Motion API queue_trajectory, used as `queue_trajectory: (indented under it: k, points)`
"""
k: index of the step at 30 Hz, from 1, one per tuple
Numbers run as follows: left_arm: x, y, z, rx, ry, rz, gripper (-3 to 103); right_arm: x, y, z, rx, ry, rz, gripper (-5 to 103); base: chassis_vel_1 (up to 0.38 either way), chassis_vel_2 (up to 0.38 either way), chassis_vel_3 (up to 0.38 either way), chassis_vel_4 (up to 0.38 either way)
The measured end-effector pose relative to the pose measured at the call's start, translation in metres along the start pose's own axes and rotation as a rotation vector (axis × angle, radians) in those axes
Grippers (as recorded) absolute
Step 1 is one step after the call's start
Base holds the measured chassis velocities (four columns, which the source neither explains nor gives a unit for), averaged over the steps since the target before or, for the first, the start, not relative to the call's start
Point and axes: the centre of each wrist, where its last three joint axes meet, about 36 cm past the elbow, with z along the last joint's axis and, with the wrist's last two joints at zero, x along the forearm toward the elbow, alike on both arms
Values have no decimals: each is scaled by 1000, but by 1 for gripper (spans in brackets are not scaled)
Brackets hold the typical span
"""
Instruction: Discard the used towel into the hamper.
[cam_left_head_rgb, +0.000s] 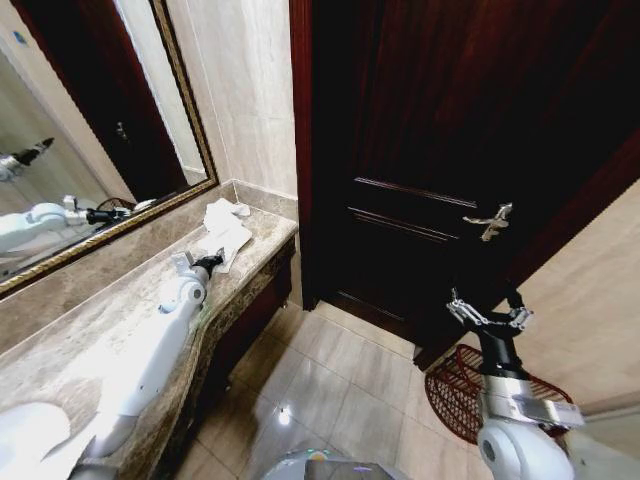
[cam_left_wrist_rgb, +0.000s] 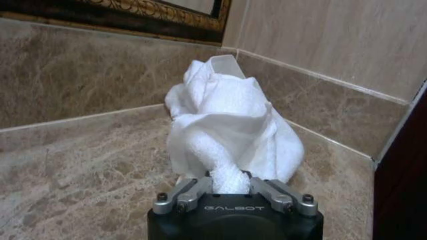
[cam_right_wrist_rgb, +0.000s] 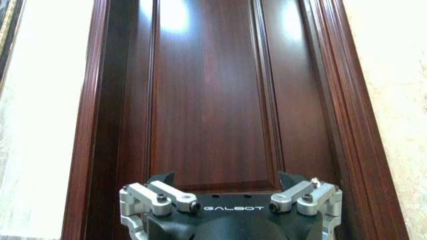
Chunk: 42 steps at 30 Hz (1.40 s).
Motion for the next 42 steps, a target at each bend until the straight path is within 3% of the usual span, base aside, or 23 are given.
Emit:
queue_trajectory:
  k: [3,16,22,27,32,42]
  points:
    - [5,-3,2,13,-2,7,8,-1,0,2,3,-20,0,100,0,0,0,0]
    - [40,-20,14,36,-46,58,8,4,3,-1,2,-18,10,100,0,0,0,0]
    - [74,-34,16,51,-143,156,8,7,4,-2,-2,-14,18,100,0,0,0,0]
    - [115,-46,25,18,-244,228,8,10,5,-1,0,-6,30,100,0,0,0,0]
    - [145,-53,27,-2,-292,270,8,12,6,-1,-2,-5,34,100,0,0,0,0]
    - [213,-81,17,4,-383,449,8,18,6,-2,-2,-8,55,100,0,0,0,0]
